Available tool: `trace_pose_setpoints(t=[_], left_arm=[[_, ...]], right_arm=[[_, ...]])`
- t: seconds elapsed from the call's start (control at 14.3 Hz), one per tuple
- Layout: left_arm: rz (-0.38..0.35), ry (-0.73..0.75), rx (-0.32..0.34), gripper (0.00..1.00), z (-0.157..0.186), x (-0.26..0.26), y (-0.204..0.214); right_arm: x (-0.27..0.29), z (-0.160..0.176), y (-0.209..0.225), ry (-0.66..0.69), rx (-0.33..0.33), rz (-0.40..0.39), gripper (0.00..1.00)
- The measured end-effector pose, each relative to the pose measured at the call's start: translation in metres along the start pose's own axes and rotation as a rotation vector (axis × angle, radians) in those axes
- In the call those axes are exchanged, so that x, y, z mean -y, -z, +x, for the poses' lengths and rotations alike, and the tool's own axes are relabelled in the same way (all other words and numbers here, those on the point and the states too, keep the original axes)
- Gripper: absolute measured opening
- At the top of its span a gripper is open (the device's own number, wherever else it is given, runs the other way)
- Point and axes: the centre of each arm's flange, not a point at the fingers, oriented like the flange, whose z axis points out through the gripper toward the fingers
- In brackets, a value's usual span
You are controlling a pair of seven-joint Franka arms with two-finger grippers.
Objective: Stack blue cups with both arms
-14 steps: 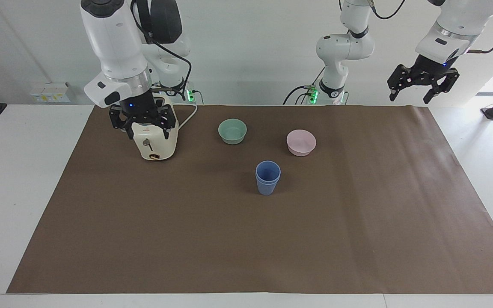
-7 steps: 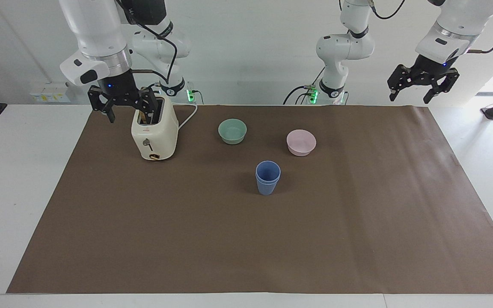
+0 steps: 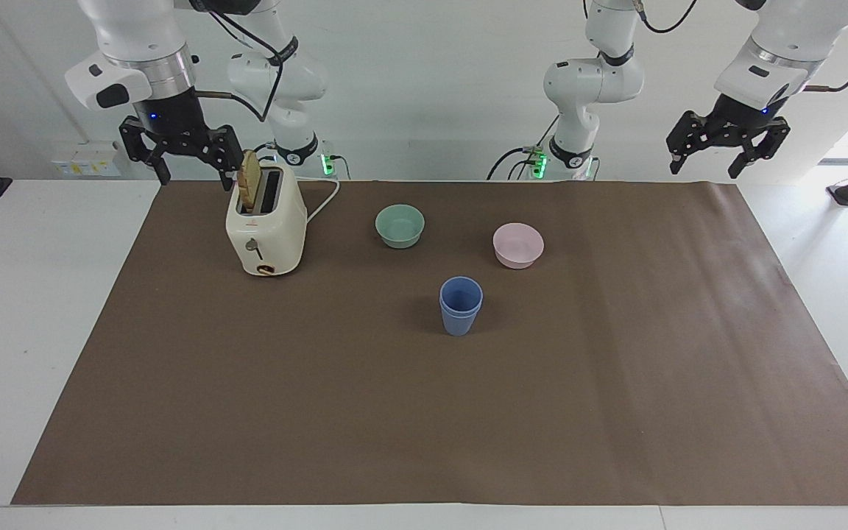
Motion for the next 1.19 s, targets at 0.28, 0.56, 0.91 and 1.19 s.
trace_pose_setpoints(t=[0.28, 0.56, 0.91, 1.19], left_arm=[[0.0, 0.0, 0.0, 1.0, 0.0, 0.0, 0.0], [0.0, 0.0, 0.0, 1.0, 0.0, 0.0, 0.0], [0.0, 0.0, 0.0, 1.0, 0.0, 0.0, 0.0], [0.0, 0.0, 0.0, 1.0, 0.0, 0.0, 0.0]], right_arm=[[0.0039, -0.0011, 0.0003, 0.029, 0.001, 0.0, 1.0], [0.0041, -0.0011, 0.0, 0.03, 0.003, 0.008, 1.0], [0.0021, -0.001, -0.0013, 0.019, 0.013, 0.071, 1.0], [0.0007, -0.0008, -0.0023, 0.016, 0.015, 0.073, 1.0]])
